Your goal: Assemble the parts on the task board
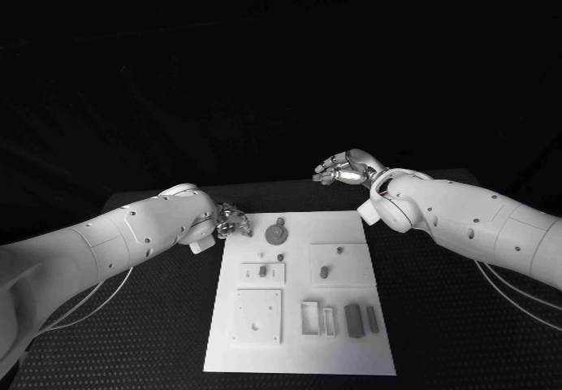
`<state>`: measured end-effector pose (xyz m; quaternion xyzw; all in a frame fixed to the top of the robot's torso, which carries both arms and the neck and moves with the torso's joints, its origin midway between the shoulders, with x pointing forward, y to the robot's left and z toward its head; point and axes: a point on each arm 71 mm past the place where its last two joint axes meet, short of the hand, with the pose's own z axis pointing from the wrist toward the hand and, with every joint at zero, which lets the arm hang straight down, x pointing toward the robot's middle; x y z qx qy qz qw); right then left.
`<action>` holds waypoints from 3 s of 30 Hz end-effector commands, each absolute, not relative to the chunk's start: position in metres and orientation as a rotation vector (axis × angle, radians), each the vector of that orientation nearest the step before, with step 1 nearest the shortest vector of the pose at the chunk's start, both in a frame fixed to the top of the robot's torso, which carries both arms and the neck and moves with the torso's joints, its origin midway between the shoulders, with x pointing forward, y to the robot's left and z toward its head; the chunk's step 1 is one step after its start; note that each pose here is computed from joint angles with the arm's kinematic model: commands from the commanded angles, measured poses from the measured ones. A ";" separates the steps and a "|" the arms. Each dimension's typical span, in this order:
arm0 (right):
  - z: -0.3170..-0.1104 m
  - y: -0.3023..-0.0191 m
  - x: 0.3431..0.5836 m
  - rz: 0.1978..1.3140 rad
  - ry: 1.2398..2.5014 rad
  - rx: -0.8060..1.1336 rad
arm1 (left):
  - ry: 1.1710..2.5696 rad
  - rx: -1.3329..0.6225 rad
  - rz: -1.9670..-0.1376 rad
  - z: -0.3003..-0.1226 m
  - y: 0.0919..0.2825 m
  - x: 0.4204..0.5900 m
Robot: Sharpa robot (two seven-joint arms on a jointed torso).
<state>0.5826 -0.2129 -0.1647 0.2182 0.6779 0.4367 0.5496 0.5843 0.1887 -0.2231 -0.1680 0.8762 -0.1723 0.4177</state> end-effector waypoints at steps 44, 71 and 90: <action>-0.165 -0.222 0.584 1.023 1.597 0.526 | 2.314 -0.377 -0.501 -0.234 0.194 0.508; -0.165 -0.222 0.583 1.026 1.597 0.528 | 2.331 -0.357 -0.494 -0.247 0.188 0.504; -0.165 -0.221 0.583 1.029 1.599 0.526 | 2.314 -0.315 -0.450 -0.255 0.188 0.505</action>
